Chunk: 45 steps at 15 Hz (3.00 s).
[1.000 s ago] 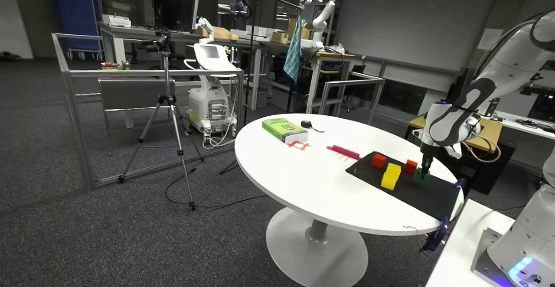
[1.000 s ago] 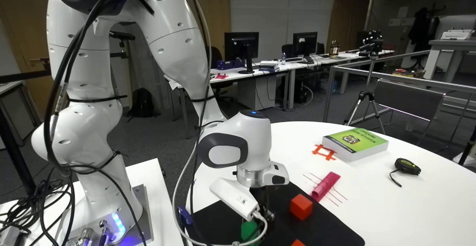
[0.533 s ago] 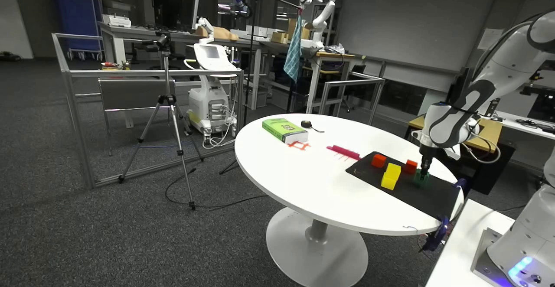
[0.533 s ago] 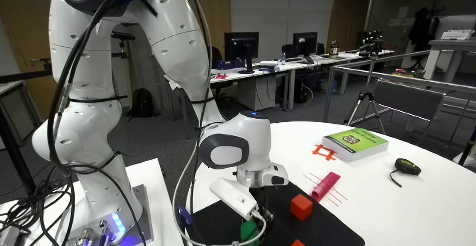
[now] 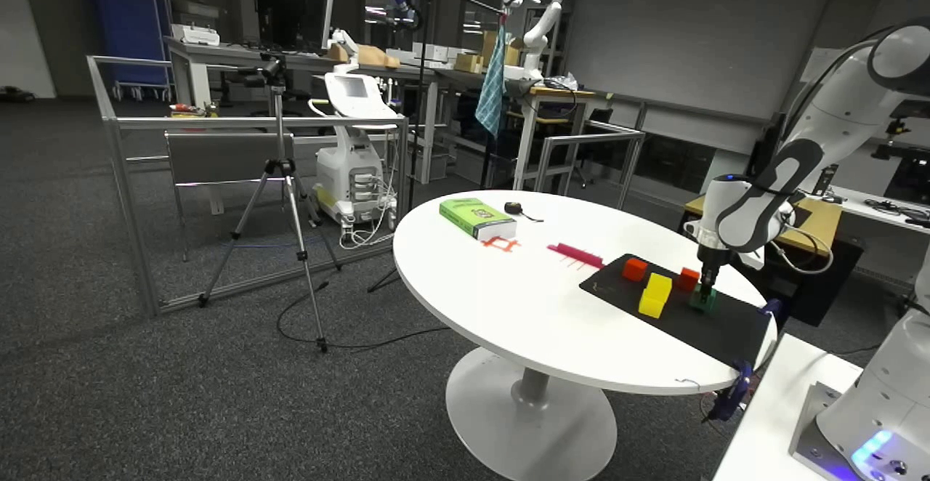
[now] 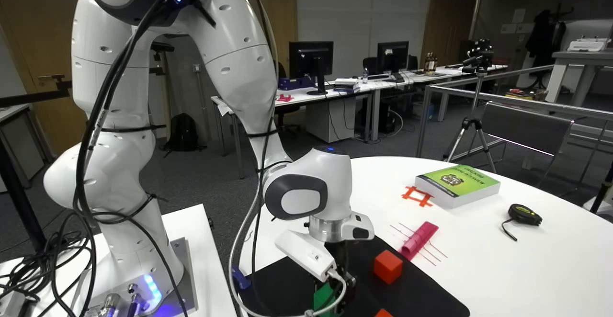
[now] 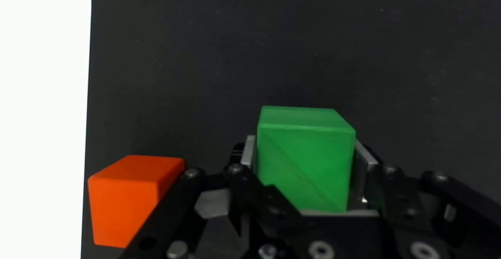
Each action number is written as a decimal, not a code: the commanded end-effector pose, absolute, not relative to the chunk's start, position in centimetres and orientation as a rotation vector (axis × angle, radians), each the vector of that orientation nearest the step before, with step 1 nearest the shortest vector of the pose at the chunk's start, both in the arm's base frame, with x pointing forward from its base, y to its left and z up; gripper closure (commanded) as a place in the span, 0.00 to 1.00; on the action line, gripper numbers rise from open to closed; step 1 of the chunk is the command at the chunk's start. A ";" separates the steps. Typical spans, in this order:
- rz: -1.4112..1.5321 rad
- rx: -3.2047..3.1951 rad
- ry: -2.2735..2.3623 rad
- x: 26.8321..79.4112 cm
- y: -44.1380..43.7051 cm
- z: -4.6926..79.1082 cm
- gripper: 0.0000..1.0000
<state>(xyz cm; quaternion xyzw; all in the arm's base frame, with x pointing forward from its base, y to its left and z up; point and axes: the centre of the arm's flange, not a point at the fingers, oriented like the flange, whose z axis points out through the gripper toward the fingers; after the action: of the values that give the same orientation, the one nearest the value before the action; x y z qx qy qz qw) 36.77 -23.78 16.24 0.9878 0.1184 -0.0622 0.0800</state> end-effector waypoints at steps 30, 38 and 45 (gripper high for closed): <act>-0.024 2.999 0.134 53.0 -24.3 22.7 0.00; -0.132 3.053 0.126 54.7 -25.1 20.7 0.00; -0.141 3.039 0.141 54.8 -25.1 18.1 0.00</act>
<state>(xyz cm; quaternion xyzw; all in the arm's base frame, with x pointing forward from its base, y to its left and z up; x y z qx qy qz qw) 54.21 -24.64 18.61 0.9968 0.0347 -0.0496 0.0524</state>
